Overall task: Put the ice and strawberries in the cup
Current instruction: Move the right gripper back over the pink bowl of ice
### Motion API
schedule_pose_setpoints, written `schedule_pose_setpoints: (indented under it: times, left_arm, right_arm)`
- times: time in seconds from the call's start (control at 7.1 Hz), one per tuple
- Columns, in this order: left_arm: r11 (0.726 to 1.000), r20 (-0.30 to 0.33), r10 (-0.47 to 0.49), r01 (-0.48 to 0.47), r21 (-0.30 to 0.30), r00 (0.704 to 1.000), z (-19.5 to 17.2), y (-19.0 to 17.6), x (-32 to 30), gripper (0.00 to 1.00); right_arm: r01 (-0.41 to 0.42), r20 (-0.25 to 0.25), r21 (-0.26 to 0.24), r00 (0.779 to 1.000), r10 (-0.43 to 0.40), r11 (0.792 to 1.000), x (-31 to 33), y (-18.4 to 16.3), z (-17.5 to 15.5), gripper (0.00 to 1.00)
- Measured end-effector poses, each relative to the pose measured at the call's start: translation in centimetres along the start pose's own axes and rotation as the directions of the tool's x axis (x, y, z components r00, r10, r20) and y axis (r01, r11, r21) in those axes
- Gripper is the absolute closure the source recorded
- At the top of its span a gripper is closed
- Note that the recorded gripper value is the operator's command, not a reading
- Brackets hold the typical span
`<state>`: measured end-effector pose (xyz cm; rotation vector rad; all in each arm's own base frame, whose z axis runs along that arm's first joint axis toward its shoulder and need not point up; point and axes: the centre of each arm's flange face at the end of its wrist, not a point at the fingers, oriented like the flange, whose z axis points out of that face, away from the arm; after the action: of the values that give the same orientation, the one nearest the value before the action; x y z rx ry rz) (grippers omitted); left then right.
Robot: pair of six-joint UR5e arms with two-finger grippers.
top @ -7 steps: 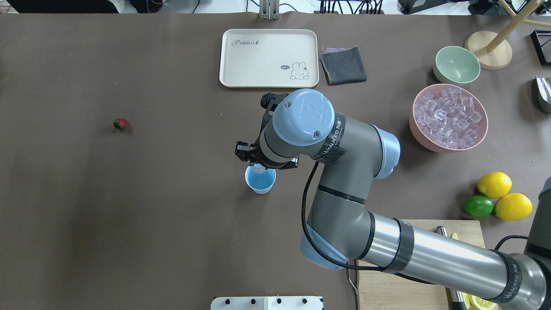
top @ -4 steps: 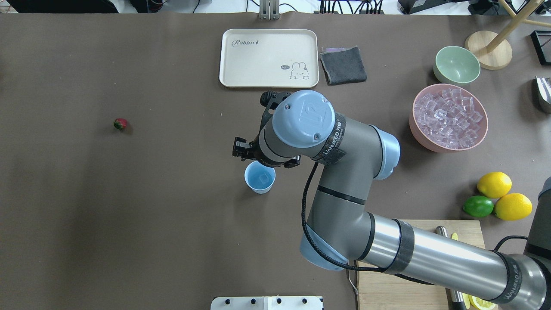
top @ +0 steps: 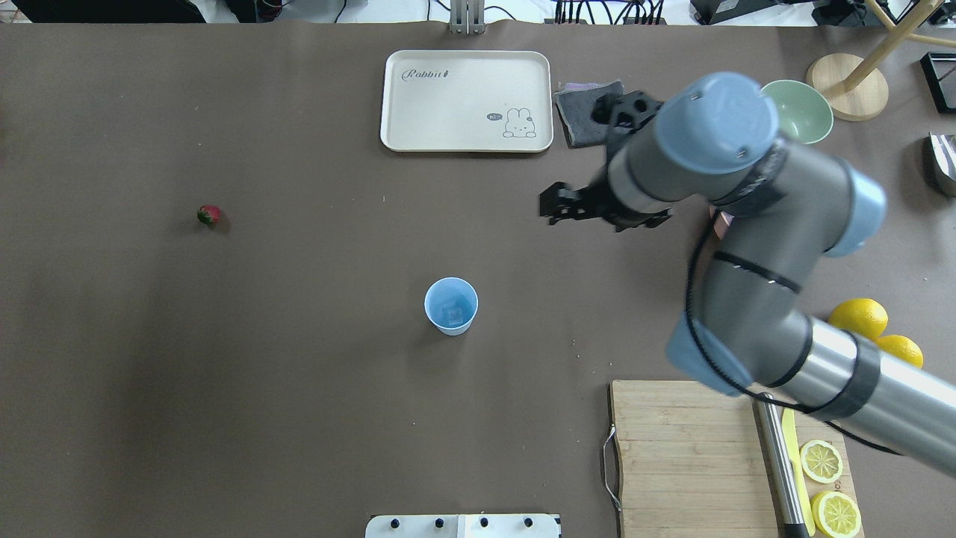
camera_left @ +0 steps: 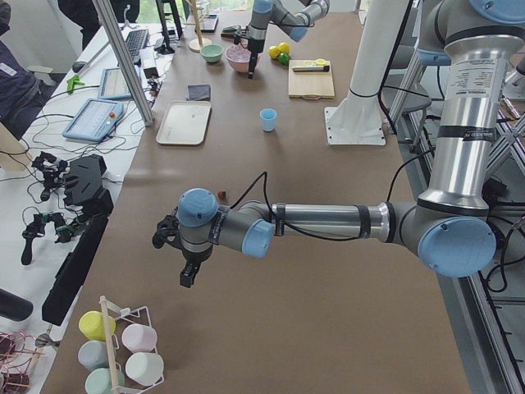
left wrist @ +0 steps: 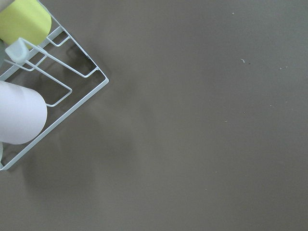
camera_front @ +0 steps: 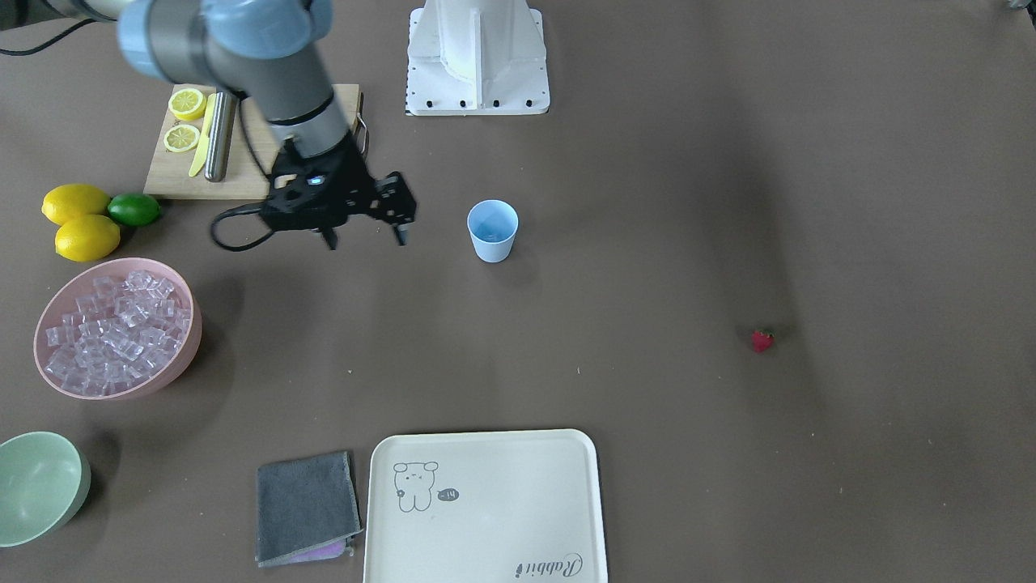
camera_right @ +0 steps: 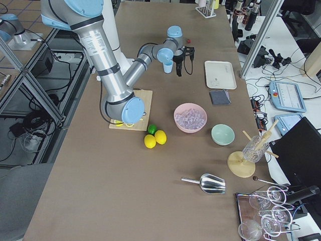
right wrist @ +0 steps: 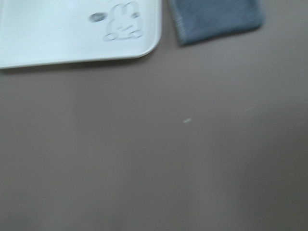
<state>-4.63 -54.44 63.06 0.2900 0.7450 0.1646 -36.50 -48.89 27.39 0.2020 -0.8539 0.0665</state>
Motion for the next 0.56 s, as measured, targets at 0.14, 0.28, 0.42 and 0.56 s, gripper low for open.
schedule_pose_setpoints:
  times: [0.14,0.28,0.42,0.56]
  left_arm:
    - [1.0,-0.002,0.0,0.0,-0.001,1.0,0.0,0.2,0.0,0.02]
    - [1.0,-0.004,-0.001,0.001,-0.002,1.0,0.1,0.4,0.0,0.02]
    - [1.0,-0.005,-0.002,0.002,-0.003,1.0,0.1,0.6,0.0,0.02]
    - [1.0,-0.005,-0.003,0.003,-0.005,1.0,0.2,0.6,-0.1,0.02]
  right_arm:
    - [0.113,-0.087,-0.023,0.99,-0.115,0.993,8.3,-3.1,-0.8,0.01]
    - [0.195,-0.15,-0.068,0.968,-0.203,0.978,13.7,-5.3,-1.7,0.02]
    - [0.227,-0.183,-0.108,0.953,-0.244,0.968,16.7,-6.4,-1.9,0.03]
    - [0.224,-0.204,-0.141,0.947,-0.25,0.964,18.5,-7.0,-0.8,0.07]
